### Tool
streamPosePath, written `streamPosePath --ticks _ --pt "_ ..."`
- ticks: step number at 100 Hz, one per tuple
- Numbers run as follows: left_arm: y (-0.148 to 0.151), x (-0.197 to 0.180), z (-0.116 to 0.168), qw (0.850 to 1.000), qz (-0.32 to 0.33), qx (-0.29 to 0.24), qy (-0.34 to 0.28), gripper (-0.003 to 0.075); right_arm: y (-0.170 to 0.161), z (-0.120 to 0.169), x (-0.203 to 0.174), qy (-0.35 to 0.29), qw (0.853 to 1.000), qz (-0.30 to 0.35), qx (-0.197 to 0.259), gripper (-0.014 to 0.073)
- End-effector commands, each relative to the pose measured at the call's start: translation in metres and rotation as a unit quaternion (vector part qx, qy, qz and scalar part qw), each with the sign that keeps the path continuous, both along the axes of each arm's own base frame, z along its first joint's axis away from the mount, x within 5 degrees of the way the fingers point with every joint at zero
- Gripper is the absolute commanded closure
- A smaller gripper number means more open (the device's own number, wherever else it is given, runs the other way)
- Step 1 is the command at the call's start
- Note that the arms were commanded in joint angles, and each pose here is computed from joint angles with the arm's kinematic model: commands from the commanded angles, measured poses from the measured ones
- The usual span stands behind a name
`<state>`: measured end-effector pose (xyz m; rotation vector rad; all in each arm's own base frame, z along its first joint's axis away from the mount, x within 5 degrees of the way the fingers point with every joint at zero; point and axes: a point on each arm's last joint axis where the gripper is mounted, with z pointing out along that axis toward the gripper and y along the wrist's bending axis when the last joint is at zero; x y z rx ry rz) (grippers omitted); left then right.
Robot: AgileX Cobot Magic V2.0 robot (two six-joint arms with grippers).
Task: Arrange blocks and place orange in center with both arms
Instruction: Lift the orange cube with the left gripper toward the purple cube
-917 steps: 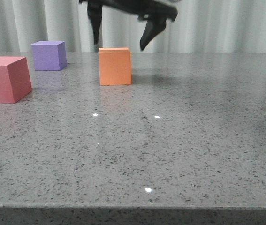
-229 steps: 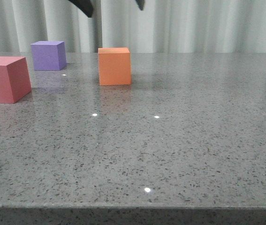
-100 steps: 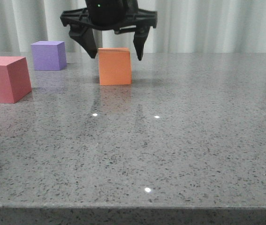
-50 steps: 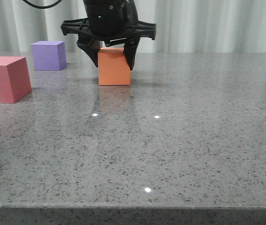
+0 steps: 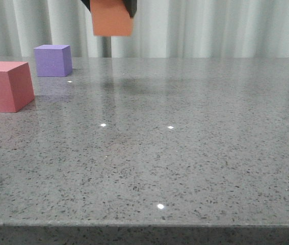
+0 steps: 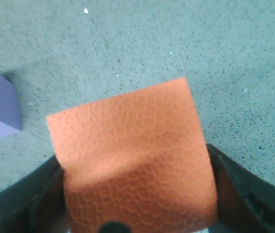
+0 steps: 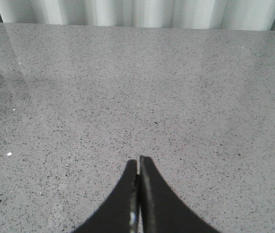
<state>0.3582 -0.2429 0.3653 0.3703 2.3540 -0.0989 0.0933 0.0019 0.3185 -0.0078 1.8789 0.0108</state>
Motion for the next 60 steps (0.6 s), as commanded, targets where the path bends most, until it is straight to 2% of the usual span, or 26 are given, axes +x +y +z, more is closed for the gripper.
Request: streamPosePath --ticks 1,13,42,60 --pt "0.019 -0.01 0.044 0.998 -0.005 -0.022 -0.066 0.0395 0.0 0.014 0.002 -0.049 0.999 0.006 -0.009 0.0662" --pt "0.036 -0.004 0.043 0.998 0.006 -0.013 -0.059 0.0395 0.0 0.014 0.002 -0.049 0.999 0.006 -0.009 0.0662" --pt "0.084 0.015 0.017 0.999 0.033 -0.003 -0.016 0.0395 0.0 0.014 0.002 -0.049 0.999 0.006 -0.009 0.0662" --pt "0.105 0.022 0.006 0.999 0.028 -0.017 -0.003 0.0395 0.0 0.014 0.002 -0.049 0.999 0.006 -0.009 0.0662"
